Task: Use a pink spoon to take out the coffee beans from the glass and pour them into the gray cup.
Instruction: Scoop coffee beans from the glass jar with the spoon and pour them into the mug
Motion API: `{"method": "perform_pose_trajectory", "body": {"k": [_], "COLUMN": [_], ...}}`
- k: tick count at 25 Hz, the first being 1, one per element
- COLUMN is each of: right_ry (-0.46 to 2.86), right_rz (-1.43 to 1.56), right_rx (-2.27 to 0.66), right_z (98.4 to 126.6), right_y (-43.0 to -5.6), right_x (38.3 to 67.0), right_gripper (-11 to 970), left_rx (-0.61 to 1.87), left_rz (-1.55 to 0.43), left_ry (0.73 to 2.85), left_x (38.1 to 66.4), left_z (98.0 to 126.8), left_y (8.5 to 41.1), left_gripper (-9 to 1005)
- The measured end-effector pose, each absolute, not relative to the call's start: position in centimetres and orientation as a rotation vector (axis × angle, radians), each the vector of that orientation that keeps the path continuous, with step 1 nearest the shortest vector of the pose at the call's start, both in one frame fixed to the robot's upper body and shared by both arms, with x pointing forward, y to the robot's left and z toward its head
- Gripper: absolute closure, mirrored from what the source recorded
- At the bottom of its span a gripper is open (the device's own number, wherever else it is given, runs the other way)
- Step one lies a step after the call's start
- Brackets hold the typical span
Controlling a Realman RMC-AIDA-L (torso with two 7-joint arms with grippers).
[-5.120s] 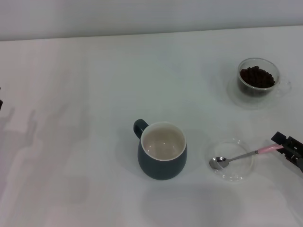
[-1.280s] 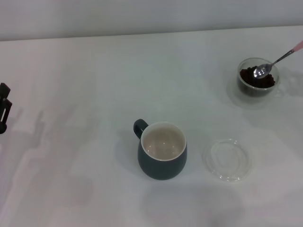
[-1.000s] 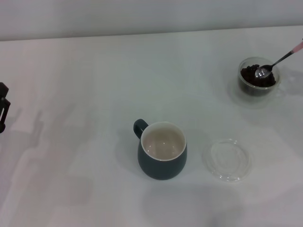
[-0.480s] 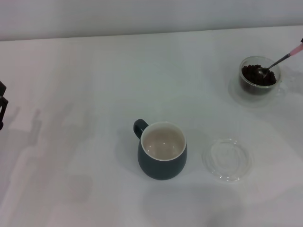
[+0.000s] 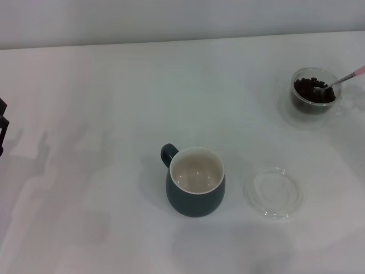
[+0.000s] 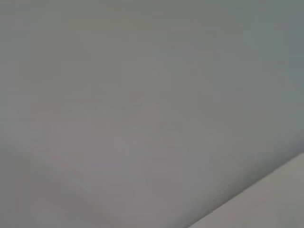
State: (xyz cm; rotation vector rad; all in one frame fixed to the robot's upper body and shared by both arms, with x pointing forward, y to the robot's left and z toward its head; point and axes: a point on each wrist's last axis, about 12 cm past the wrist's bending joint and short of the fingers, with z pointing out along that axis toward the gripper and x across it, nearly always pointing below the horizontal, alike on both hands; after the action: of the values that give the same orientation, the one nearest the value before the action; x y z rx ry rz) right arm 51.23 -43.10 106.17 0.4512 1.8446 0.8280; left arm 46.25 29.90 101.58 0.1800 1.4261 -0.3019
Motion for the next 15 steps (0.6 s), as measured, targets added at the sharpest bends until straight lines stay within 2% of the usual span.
{"method": "perform_pose_trajectory", "body": {"k": [15], "right_ry": [1.773], "right_rz": [0.911], "right_rx": [0.684], "right_z": [105.50], "right_y": [-43.74], "right_x": [50.70], "right_gripper": [806], "left_rx": [0.182], "left_rz": [-0.306], "left_ry": [1.433], "left_x": [45.93], "left_z": [101.41], "left_y": [29.82], "left_gripper": [477]}}
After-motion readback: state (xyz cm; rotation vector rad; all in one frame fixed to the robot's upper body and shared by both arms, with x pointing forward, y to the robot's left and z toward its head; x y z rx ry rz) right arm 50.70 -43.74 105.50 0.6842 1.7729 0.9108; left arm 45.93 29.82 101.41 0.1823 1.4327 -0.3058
